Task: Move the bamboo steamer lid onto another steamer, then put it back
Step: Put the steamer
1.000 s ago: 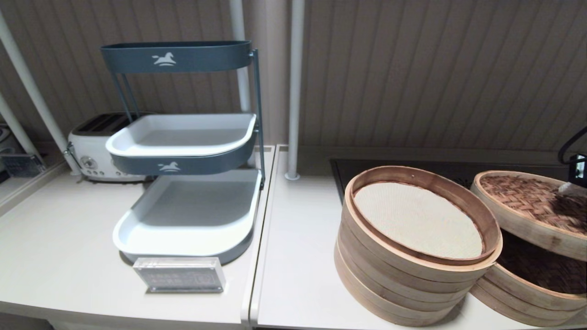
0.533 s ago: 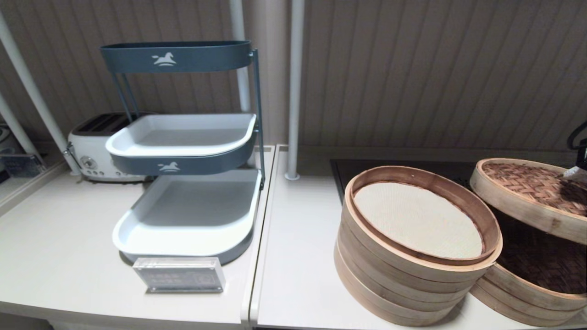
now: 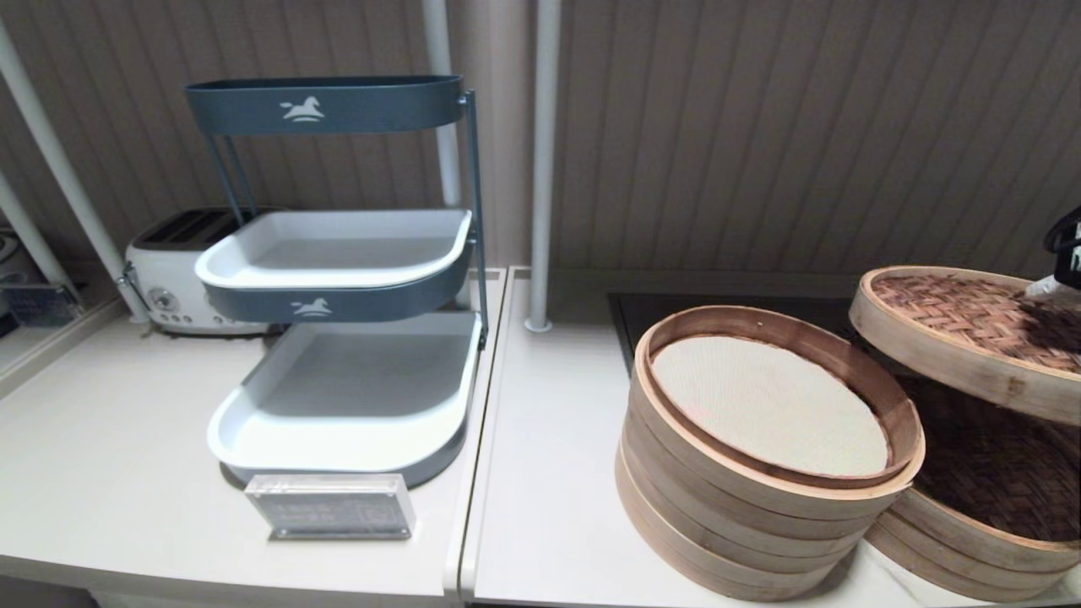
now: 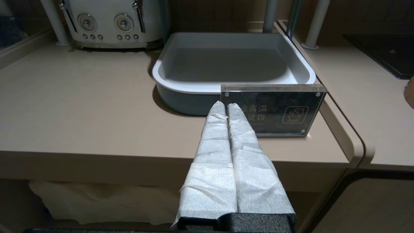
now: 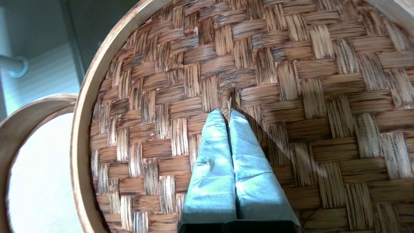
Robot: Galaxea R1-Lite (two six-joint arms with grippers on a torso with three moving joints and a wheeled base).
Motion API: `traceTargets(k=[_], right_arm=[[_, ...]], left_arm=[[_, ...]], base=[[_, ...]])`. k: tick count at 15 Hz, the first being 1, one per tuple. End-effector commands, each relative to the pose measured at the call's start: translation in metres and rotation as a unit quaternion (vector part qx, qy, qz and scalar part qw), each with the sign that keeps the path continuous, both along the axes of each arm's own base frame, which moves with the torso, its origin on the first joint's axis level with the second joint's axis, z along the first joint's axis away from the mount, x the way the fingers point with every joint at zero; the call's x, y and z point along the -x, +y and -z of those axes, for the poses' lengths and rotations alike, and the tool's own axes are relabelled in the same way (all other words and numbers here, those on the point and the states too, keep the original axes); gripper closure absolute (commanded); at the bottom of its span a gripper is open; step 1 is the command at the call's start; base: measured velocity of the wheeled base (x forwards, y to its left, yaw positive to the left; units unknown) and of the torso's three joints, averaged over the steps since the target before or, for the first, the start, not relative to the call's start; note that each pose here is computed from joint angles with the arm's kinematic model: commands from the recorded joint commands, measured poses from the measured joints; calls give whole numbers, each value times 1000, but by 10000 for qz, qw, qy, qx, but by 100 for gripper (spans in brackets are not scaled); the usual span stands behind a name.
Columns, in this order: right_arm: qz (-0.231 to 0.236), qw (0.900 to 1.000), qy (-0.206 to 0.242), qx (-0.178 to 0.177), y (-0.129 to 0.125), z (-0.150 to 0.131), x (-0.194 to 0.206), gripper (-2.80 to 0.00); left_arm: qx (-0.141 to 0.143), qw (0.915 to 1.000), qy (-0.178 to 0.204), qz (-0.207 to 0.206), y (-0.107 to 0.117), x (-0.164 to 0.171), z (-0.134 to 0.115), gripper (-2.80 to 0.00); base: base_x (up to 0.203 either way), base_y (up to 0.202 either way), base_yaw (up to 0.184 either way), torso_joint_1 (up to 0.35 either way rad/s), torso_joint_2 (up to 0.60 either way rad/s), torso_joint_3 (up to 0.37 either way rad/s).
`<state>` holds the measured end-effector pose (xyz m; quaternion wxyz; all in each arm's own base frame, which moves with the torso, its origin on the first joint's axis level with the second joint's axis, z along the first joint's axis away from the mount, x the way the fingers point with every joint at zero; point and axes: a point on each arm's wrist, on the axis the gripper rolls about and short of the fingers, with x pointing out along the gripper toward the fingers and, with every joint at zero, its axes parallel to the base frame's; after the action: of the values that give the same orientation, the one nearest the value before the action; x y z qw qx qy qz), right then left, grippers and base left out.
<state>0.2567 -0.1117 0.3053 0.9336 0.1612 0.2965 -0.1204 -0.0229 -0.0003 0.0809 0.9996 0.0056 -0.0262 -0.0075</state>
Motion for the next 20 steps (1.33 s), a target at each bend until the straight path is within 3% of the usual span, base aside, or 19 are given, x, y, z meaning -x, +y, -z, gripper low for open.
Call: traceTargets(k=[1,12,20], right_arm=[[-152,9998,-92,36,10,-6,2,0],[-1207,9926,-88,-32,72,-7,-11,0],[-1564,9871,-14,331,116,-5,-19,0]], left_arm=[[1,9999,131,0,0,-2,8,0],[1,9999,131,0,0,-2,8,0],[1,9999,131,0,0,-2,8,0]], base=[[0,0,0,0,0,0],[0,0,0,0,0,0],[0,0,0,0,0,0]])
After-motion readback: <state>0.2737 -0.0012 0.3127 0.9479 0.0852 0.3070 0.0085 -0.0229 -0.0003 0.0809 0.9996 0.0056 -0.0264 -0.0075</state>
